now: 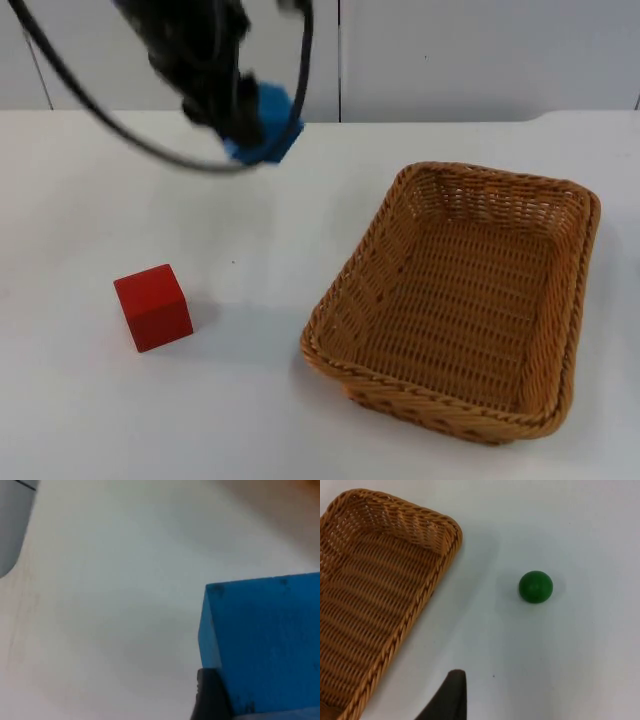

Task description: Place all geometric objects except the red cube into the basket.

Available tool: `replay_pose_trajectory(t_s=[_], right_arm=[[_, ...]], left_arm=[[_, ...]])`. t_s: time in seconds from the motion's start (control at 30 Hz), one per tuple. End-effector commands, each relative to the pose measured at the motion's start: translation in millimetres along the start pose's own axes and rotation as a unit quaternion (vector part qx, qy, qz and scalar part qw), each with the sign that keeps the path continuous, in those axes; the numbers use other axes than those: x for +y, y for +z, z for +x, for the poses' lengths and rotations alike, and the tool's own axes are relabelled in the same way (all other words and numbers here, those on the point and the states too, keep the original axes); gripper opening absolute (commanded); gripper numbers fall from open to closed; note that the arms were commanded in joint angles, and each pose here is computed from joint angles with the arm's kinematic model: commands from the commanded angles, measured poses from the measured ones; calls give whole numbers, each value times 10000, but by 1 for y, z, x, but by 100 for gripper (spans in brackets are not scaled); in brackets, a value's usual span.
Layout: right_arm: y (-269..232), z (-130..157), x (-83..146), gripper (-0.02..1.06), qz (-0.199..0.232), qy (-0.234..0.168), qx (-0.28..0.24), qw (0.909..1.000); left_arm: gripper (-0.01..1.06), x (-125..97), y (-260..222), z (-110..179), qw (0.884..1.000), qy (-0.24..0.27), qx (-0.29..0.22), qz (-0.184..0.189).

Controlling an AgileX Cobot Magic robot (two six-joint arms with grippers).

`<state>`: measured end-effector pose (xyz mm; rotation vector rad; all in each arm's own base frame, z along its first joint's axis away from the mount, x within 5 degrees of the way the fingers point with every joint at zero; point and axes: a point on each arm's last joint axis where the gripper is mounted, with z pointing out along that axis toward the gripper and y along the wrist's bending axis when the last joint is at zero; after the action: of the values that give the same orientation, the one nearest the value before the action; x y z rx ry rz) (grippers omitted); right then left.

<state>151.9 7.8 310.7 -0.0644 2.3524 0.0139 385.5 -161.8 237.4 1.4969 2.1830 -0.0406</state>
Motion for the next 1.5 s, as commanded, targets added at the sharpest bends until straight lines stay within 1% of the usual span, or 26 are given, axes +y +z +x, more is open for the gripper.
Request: replay_pose_trajectory(t_s=[0.0,0.07,0.13,0.17,0.2,0.23,0.33,0.4,0.43,0.53,0.57,0.63,0.7,0.73,0.87,1.0,1.2,1.33,1.37,1.4,1.43,1.47], right_arm=[[-1,-1,-1,105,39,-24,-49,10000],[-1,-1,-1,105,39,-24,-49,10000],[-1,0,-1,105,39,-24,-28,10000],[-1,0,-1,105,39,-24,-31,10000],[-1,0,-1,105,39,-24,-31,10000],[-1,0,-1,105,39,-24,-4,10000],[-1,0,-1,105,40,-24,5,10000],[-1,0,-1,105,40,-24,5,10000],[-1,0,-1,105,40,-24,5,10000],[-1,0,-1,105,40,-24,5,10000],[-1,0,-1,105,40,-24,5,10000],[-1,0,-1,105,40,-24,5,10000],[-1,0,-1,105,40,-24,15,10000],[-1,0,-1,105,40,-24,15,10000],[-1,1,-1,105,40,-24,27,10000],[-1,1,-1,105,55,-40,26,10000],[-1,1,-2,105,62,-47,26,10000],[-1,1,-2,105,62,-47,26,10000],[-1,1,-2,105,62,-47,26,10000],[-1,0,-2,105,63,-48,15,10000],[-1,0,-2,105,63,-48,15,10000],[-1,0,-2,105,62,-48,7,10000]], left_arm=[[0,-8,-30,-13,9956,-781,-462,251],[0,-14,-48,-21,9882,-1177,-850,491],[0,-23,-59,-34,9748,-1569,-1348,832],[0,-24,-60,-36,9720,-1640,-1434,883],[0,-24,-60,-36,9720,-1640,-1434,883],[0,-29,-60,-45,9676,-1691,-1623,939],[0,-43,-45,-62,9650,-1756,-1724,905],[0,-46,-41,-65,9654,-1730,-1730,907],[0,-56,-28,-73,9674,-1652,-1686,915],[0,-73,0,-80,9748,-1451,-1412,939],[0,-73,0,-80,9748,-1451,-1412,939],[0,-82,21,-79,9806,-1310,-1122,935],[0,-84,43,-72,9837,-1364,-775,873],[0,-84,43,-72,9837,-1364,-775,873],[0,-91,82,-59,9842,-1424,-297,1009],[0,-96,96,-49,9830,-1464,-94,1102],[0,-106,107,-31,9830,-1456,146,1108],[0,-109,109,-26,9825,-1456,227,1135],[4,-109,109,-26,9824,-1455,235,1144],[9,-109,108,-27,9825,-1453,223,1144],[9,-109,108,-27,9825,-1453,223,1144],[21,-108,106,-28,9828,-1460,177,1120]])
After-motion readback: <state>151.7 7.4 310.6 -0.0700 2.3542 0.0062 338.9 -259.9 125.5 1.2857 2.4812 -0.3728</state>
